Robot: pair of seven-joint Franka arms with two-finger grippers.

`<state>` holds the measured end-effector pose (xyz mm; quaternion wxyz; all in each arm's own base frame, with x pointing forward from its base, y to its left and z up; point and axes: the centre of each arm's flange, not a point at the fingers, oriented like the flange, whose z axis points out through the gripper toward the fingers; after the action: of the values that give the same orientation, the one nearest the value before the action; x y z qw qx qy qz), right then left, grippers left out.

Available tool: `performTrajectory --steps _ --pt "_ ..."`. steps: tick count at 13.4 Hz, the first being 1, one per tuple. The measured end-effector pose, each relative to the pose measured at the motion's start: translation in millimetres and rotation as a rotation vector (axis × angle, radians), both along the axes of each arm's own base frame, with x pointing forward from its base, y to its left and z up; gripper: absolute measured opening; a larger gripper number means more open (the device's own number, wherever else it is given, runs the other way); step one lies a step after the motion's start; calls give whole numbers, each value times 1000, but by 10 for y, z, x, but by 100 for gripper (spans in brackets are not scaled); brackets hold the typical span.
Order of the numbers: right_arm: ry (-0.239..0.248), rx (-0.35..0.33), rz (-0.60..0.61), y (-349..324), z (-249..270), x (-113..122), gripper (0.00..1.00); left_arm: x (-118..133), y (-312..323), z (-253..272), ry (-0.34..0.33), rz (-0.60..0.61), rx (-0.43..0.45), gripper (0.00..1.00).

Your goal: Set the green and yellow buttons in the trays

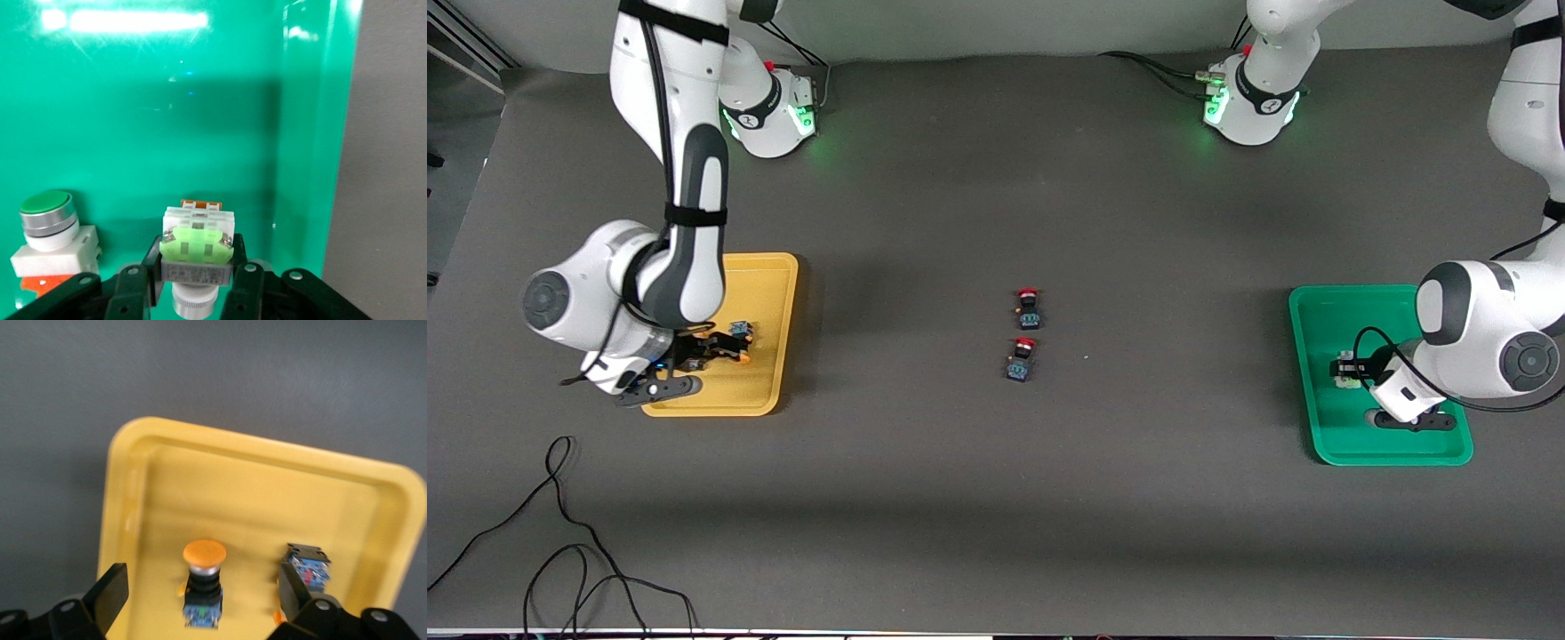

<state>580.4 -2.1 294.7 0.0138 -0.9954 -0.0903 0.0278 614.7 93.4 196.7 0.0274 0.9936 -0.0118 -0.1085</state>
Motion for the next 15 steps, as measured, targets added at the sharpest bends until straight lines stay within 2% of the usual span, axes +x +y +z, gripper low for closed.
performTrajectory --steps 2,3,7,8,10,13,15 --pt "19 -12 8 160 588 57 100 -2 11 -26 0 2 0 42" --pt "27 -16 12 266 869 76 100 0 12 -23 0 2 0 48" --pt "27 -27 31 466 1709 149 100 11 17 5 -3 2 2 94" --pt "28 -36 36 469 1842 150 100 18 19 75 -3 0 8 100" --pt "26 -52 45 486 2034 150 100 39 26 450 15 -6 36 100" --pt "22 -65 36 427 2163 136 100 48 -60 1389 24 -20 96 100" --pt "50 -91 22 345 2171 120 100 -9 -222 2073 48 -30 121 100"
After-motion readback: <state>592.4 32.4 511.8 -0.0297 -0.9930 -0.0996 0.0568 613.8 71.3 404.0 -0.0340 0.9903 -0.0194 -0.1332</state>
